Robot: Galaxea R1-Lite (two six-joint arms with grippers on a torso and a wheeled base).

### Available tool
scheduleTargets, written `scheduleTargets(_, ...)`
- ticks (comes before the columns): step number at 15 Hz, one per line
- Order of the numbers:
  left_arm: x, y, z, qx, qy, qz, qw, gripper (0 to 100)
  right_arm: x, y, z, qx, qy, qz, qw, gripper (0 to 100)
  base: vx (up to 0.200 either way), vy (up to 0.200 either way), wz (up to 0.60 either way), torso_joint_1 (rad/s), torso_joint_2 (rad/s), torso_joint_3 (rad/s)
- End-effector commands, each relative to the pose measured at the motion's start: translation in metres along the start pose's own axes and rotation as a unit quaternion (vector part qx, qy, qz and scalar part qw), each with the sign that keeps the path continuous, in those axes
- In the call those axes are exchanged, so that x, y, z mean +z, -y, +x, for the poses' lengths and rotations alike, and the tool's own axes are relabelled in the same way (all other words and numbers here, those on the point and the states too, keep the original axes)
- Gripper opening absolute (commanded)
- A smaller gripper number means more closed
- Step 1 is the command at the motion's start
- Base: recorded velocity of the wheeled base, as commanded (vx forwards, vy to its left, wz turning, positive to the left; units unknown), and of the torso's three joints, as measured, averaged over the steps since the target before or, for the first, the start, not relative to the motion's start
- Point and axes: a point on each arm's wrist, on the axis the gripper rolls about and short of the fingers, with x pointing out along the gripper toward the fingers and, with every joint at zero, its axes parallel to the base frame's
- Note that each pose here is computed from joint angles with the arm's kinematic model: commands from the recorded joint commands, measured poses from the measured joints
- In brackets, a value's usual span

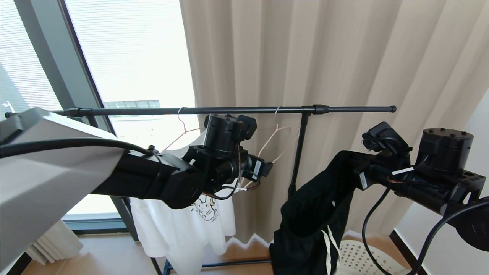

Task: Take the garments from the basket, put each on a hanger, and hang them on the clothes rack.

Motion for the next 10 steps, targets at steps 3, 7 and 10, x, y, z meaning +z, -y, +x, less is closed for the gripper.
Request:
scheduleTargets(3,-0.012,-0.008,0.057,0.016,0.01,0.009,0.9998,100,0.0,0.0,0.0,0.0,0.0,0.0,1.0,0,0.0,0.0,0.0,0.0,0.0,0.0)
scheduleTargets(7,-0.017,-0.014,0.073,0.024,0.009,0.021,0.9994,100,0.001,0.0,0.0,0.0,0.002,0.0,1.0,0,0.0,0.0,0.0,0.0,0.0,0.0)
scheduleTargets(10,-0.02,-0.014,0.087,0.026,0.014,0.02,0.9994,100,0.0,0.0,0.001,0.0,0.001,0.0,1.0,0,0.0,0.0,0.0,0.0,0.0,0.0)
